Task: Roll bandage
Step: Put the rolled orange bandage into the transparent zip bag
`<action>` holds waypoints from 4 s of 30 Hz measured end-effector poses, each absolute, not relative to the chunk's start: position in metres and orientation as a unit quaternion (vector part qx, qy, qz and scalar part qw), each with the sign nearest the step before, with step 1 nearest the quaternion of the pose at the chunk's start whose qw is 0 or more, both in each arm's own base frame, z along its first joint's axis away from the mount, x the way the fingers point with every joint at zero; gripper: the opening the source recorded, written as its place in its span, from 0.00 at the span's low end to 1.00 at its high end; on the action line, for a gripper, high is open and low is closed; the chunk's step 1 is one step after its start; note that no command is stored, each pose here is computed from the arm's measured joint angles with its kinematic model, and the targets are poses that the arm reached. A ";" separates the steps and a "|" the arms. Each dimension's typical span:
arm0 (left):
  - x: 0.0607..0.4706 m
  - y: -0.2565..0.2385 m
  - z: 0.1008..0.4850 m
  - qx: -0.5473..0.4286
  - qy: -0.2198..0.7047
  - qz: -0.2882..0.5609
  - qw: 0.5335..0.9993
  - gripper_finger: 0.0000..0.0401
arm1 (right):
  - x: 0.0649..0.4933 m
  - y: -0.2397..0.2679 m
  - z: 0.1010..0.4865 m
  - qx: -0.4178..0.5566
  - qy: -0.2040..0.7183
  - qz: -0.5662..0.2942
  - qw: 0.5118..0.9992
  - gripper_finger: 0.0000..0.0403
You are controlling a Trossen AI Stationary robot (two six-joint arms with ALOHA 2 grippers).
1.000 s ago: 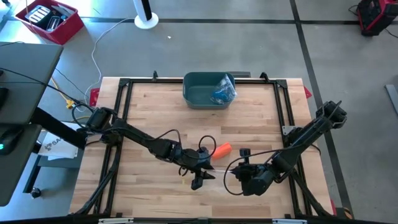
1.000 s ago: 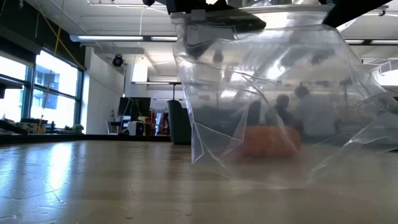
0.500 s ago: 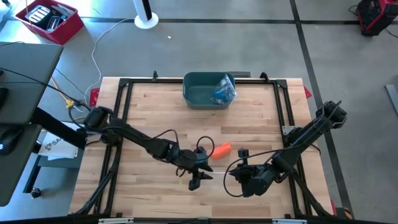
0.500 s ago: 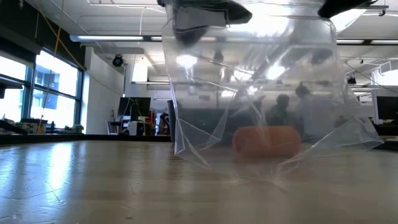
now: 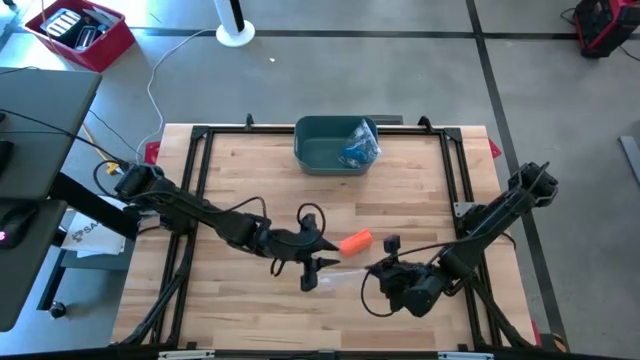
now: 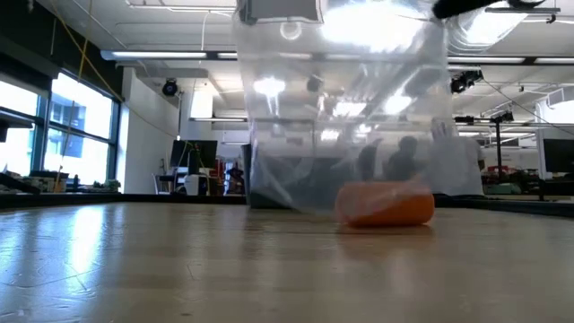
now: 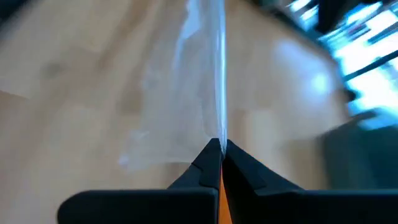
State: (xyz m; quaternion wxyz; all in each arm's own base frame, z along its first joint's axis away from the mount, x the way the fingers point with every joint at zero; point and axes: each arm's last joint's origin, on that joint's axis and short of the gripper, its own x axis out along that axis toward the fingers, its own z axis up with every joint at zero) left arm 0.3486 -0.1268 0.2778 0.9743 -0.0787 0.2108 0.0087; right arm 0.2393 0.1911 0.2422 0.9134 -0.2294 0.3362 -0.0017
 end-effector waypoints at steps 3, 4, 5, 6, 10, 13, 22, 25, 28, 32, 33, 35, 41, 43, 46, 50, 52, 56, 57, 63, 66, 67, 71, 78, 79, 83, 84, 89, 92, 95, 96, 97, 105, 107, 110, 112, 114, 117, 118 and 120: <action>0.349 -0.126 0.281 -0.061 0.195 0.021 0.979 0.36 | 0.237 0.191 0.245 -0.314 0.302 -0.063 0.898 0.00; 0.348 -0.125 0.283 -0.048 0.190 0.036 0.980 0.36 | 0.236 0.191 0.247 -0.334 0.290 -0.088 0.892 0.00; 0.347 -0.123 0.285 -0.032 0.183 0.058 0.981 0.36 | 0.236 0.189 0.248 -0.348 0.281 -0.114 0.887 0.00; 0.345 -0.122 0.289 -0.020 0.173 0.083 0.981 0.36 | 0.236 0.188 0.249 -0.361 0.274 -0.133 0.881 0.00; 0.336 -0.117 0.303 0.042 0.141 0.187 0.971 0.36 | 0.243 0.186 0.241 -0.386 0.284 -0.147 0.865 0.00; 0.334 -0.116 0.300 0.101 0.151 0.235 0.955 0.36 | 0.252 0.187 0.224 -0.377 0.304 -0.144 0.863 0.00; 0.348 -0.135 0.268 0.076 0.213 0.071 0.971 0.36 | 0.264 0.196 0.188 -0.376 0.333 -0.136 0.854 0.00; 0.351 -0.141 0.254 0.076 0.237 0.046 0.967 0.36 | 0.264 0.196 0.190 -0.352 0.331 -0.136 0.865 0.00; 0.354 -0.146 0.243 0.083 0.252 0.036 0.964 0.36 | 0.264 0.196 0.192 -0.343 0.329 -0.134 0.869 0.00; 0.356 -0.150 0.237 0.087 0.255 0.029 0.962 0.36 | 0.264 0.197 0.192 -0.337 0.329 -0.128 0.873 0.00; 0.356 -0.150 0.236 0.088 0.256 0.029 0.962 0.36 | 0.264 0.197 0.192 -0.338 0.329 -0.127 0.873 0.00; 0.356 -0.150 0.235 0.089 0.257 0.028 0.962 0.36 | 0.264 0.197 0.192 -0.341 0.330 -0.124 0.872 0.00; 0.357 -0.151 0.236 0.062 0.253 0.019 0.965 0.36 | 0.265 0.198 0.192 -0.331 0.331 -0.120 0.875 0.00; 0.356 -0.151 0.235 0.051 0.261 0.014 0.964 0.36 | 0.265 0.198 0.192 -0.329 0.331 -0.119 0.876 0.00; 0.354 -0.150 0.232 0.049 0.274 0.032 0.960 0.36 | 0.265 0.198 0.192 -0.331 0.332 -0.118 0.875 0.00; 0.354 -0.146 0.230 0.057 0.279 0.065 0.956 0.36 | 0.265 0.198 0.192 -0.331 0.332 -0.118 0.875 0.00; 0.354 -0.144 0.229 0.057 0.285 0.068 0.954 0.36 | 0.265 0.198 0.192 -0.331 0.331 -0.118 0.875 0.00; 0.352 -0.142 0.226 0.047 0.302 0.076 0.949 0.32 | 0.264 0.198 0.192 -0.328 0.331 -0.119 0.877 0.00; 0.352 -0.142 0.226 0.045 0.305 0.074 0.948 0.31 | 0.264 0.198 0.192 -0.328 0.331 -0.119 0.877 0.00; 0.352 -0.145 0.231 0.047 0.289 0.064 0.954 0.25 | 0.264 0.198 0.192 -0.332 0.332 -0.118 0.875 0.00; 0.353 -0.151 0.235 0.056 0.271 0.038 0.960 0.25 | 0.264 0.198 0.192 -0.332 0.332 -0.118 0.875 0.00; 0.353 -0.152 0.235 0.058 0.269 0.027 0.961 0.26 | 0.264 0.198 0.192 -0.332 0.332 -0.118 0.875 0.00; 0.352 -0.153 0.234 0.057 0.277 0.020 0.959 0.26 | 0.264 0.198 0.192 -0.331 0.332 -0.119 0.875 0.00; 0.350 -0.152 0.232 0.049 0.290 0.022 0.956 0.26 | 0.264 0.198 0.192 -0.330 0.333 -0.119 0.875 0.00; 0.350 -0.153 0.232 0.048 0.291 0.017 0.955 0.26 | 0.264 0.198 0.192 -0.330 0.333 -0.119 0.875 0.00; 0.350 -0.154 0.231 0.049 0.295 -0.004 0.954 0.26 | 0.264 0.198 0.192 -0.334 0.333 -0.118 0.874 0.00; 0.350 -0.154 0.231 0.052 0.295 -0.004 0.954 0.26 | 0.264 0.198 0.192 -0.334 0.333 -0.118 0.874 0.00; 0.350 -0.152 0.231 0.061 0.295 0.021 0.953 0.26 | 0.264 0.198 0.192 -0.333 0.333 -0.118 0.874 0.00; 0.350 -0.151 0.231 0.065 0.292 0.032 0.954 0.26 | 0.264 0.198 0.192 -0.334 0.333 -0.118 0.874 0.00; 0.349 -0.151 0.230 0.062 0.299 0.037 0.952 0.26 | 0.264 0.198 0.192 -0.335 0.333 -0.118 0.874 0.00; 0.348 -0.149 0.229 0.061 0.305 0.041 0.949 0.26 | 0.264 0.198 0.192 -0.334 0.333 -0.118 0.874 0.00; 0.348 -0.148 0.228 0.060 0.310 0.046 0.948 0.26 | 0.264 0.198 0.192 -0.333 0.333 -0.118 0.874 0.00; 0.351 -0.141 0.217 0.062 0.335 0.064 0.938 0.21 | 0.265 0.198 0.192 -0.335 0.331 -0.117 0.874 0.00; 0.353 -0.140 0.211 0.062 0.346 0.058 0.934 0.19 | 0.265 0.198 0.193 -0.333 0.329 -0.117 0.876 0.00; 0.356 -0.139 0.203 0.064 0.356 0.058 0.930 0.14 | 0.266 0.199 0.193 -0.329 0.325 -0.117 0.879 0.00; 0.356 -0.139 0.201 0.067 0.360 0.062 0.929 0.10 | 0.266 0.199 0.193 -0.331 0.326 -0.116 0.878 0.00; 0.357 -0.139 0.199 0.065 0.360 0.066 0.928 0.06 | 0.266 0.199 0.193 -0.332 0.326 -0.116 0.878 0.00; 0.357 -0.138 0.198 0.073 0.359 0.082 0.927 0.01 | 0.266 0.199 0.193 -0.327 0.325 -0.118 0.880 0.00; 0.356 -0.138 0.198 0.078 0.357 0.095 0.926 0.01 | 0.266 0.199 0.193 -0.322 0.324 -0.120 0.881 0.00; 0.353 -0.140 0.198 0.093 0.349 0.140 0.922 0.01 | 0.268 0.196 0.193 -0.313 0.326 -0.125 0.883 0.00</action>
